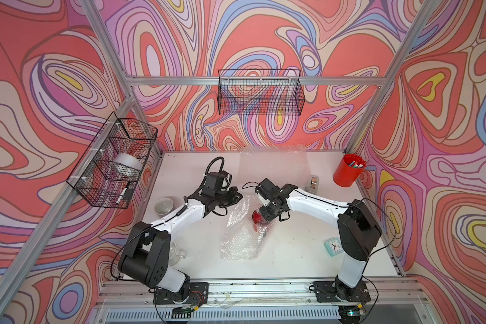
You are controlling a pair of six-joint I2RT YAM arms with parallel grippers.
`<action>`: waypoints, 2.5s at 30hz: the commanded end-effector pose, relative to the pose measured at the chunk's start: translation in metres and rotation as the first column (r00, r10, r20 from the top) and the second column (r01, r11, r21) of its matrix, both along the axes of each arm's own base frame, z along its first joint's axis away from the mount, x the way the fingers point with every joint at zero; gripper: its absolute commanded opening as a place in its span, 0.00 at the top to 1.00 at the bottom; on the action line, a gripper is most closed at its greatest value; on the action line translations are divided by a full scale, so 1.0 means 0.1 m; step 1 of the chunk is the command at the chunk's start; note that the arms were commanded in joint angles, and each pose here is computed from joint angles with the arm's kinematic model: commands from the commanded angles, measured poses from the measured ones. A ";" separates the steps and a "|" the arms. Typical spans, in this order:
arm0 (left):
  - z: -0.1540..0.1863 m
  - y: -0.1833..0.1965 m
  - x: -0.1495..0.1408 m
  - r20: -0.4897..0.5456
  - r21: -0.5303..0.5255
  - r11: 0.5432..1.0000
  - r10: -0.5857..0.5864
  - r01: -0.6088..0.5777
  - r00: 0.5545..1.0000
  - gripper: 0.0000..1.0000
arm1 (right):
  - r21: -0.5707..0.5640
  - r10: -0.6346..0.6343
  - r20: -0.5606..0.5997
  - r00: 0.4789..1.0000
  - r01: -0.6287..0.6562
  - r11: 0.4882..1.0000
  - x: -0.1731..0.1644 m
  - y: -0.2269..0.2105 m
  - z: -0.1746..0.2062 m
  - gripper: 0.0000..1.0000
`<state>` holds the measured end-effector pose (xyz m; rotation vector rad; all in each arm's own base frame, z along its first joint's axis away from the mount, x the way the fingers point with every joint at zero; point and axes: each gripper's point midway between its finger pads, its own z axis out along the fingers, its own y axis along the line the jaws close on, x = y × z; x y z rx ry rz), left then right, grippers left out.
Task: Wrap mugs in bubble wrap
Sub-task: Wrap the mug in bubble wrap.
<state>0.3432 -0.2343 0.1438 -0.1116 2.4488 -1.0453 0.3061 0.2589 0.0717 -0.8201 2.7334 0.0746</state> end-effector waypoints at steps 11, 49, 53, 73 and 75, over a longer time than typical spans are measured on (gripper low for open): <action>0.05 -0.48 -0.55 -0.004 -0.063 0.993 -0.105 0.105 0.994 1.00 | 0.156 -0.157 0.018 0.987 0.152 0.976 0.07 0.15 0.17 0.62; -0.59 -0.82 -0.87 -0.163 0.072 0.964 -0.241 0.256 0.957 1.00 | 0.372 -0.221 -0.031 0.975 0.216 0.903 0.10 0.16 0.49 0.23; -0.58 -0.83 -0.89 -0.157 0.068 0.961 -0.254 0.267 0.954 1.00 | 0.364 -0.226 -0.047 0.973 0.228 0.903 0.08 0.16 0.39 0.23; -0.22 -0.87 -1.11 -0.086 -0.021 0.955 -0.297 0.297 0.951 0.84 | 0.217 -0.295 -0.078 0.952 0.305 0.927 0.02 -0.10 -0.12 0.32; -0.22 -0.88 -1.18 -0.090 -0.023 0.954 -0.300 0.299 0.950 0.83 | 0.210 -0.301 -0.077 0.951 0.310 0.927 0.02 -0.12 -0.14 0.32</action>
